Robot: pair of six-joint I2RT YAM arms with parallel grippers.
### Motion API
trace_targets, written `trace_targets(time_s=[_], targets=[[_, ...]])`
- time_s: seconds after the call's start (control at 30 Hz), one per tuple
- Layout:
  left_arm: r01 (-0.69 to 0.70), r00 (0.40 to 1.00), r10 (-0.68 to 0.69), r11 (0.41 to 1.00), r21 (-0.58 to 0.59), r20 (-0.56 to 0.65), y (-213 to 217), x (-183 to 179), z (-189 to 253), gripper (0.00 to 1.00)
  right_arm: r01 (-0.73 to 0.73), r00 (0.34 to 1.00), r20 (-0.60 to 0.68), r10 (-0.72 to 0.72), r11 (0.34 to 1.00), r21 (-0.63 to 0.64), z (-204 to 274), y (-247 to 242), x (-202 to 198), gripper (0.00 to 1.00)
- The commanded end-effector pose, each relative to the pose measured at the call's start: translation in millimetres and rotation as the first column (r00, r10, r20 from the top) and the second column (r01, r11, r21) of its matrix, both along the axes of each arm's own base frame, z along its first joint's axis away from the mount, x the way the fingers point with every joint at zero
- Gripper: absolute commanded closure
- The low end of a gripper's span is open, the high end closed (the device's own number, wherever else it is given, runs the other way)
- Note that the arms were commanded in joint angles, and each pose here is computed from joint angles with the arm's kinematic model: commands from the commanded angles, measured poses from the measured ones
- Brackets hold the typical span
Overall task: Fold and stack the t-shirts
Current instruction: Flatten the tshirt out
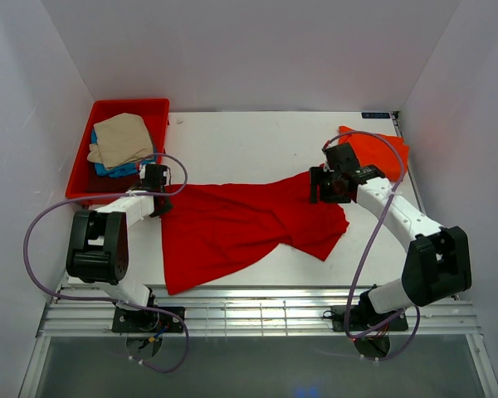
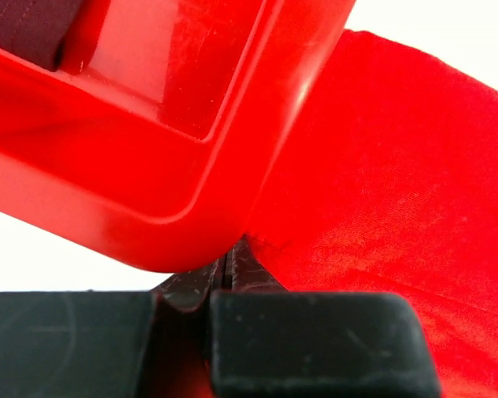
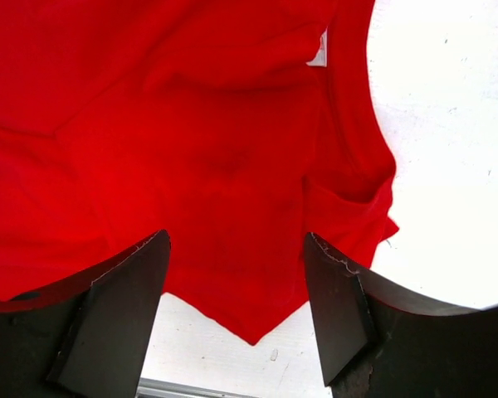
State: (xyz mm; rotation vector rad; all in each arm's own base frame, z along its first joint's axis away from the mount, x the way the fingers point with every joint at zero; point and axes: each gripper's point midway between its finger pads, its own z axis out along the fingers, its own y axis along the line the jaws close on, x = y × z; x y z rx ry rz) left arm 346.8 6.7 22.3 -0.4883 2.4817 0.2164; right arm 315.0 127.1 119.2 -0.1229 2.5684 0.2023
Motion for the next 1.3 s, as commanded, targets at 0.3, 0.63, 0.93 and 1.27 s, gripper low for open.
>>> trace_targets(time_s=[0.3,0.63,0.93,1.27], targets=[[-0.042,0.998,0.041,0.999,0.015,0.04,7.1,-5.2,28.8,1.0,0.024,0.99,-0.137,-0.027,0.999,-0.028,-29.9,-5.1,-24.8,0.29],[-0.026,0.992,0.025,1.0,0.006,0.121,3.7,16.8,68.2,1.0,0.018,0.964,-0.265,-0.032,0.998,-0.058,-64.4,-8.5,-45.3,0.35],[-0.024,0.989,0.022,1.0,0.009,0.148,3.8,24.2,83.0,1.0,0.031,0.96,-0.275,-0.054,0.996,-0.087,-67.7,-15.3,-50.3,0.92],[-0.035,0.98,0.032,0.999,0.012,0.198,5.4,35.3,106.4,1.0,0.052,0.991,-0.116,-0.061,0.995,-0.082,1.1,-14.8,-18.4,0.92]])
